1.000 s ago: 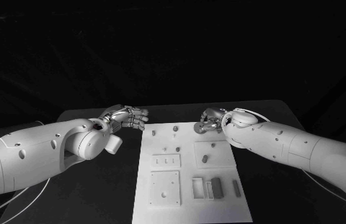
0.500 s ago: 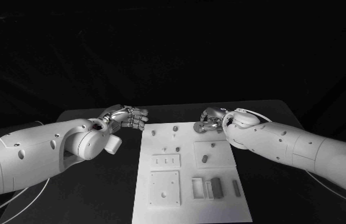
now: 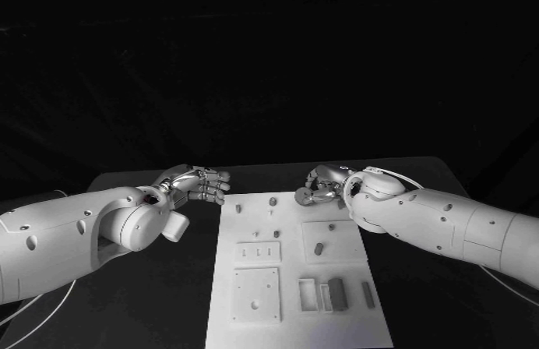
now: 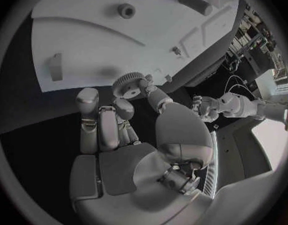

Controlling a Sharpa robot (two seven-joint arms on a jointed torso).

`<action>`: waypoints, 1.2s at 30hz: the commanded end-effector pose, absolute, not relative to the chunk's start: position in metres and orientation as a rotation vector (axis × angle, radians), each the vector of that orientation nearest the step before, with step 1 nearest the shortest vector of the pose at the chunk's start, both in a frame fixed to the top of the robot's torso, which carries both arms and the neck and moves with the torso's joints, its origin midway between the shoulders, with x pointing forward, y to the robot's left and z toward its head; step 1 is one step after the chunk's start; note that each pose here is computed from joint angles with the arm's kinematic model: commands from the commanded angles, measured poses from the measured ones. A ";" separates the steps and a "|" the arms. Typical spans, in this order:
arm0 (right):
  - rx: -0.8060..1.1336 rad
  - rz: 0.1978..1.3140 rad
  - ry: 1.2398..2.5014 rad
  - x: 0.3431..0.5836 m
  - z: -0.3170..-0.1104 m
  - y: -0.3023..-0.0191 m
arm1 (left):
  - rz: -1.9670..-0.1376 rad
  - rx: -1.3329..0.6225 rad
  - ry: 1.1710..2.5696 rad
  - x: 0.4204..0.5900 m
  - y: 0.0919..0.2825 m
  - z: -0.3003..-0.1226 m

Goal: Assemble the parts on the task board

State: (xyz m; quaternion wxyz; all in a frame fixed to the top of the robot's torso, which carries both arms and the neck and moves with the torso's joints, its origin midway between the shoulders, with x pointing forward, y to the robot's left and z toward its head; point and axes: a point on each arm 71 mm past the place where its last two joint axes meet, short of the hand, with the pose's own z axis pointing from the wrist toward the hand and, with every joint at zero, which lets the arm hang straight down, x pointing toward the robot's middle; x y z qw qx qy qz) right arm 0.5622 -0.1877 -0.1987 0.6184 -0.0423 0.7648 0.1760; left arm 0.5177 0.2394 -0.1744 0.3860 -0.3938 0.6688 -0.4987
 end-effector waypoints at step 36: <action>-0.318 0.499 1.612 0.531 -0.205 -0.108 | -1.285 -0.988 1.693 0.518 0.237 -0.173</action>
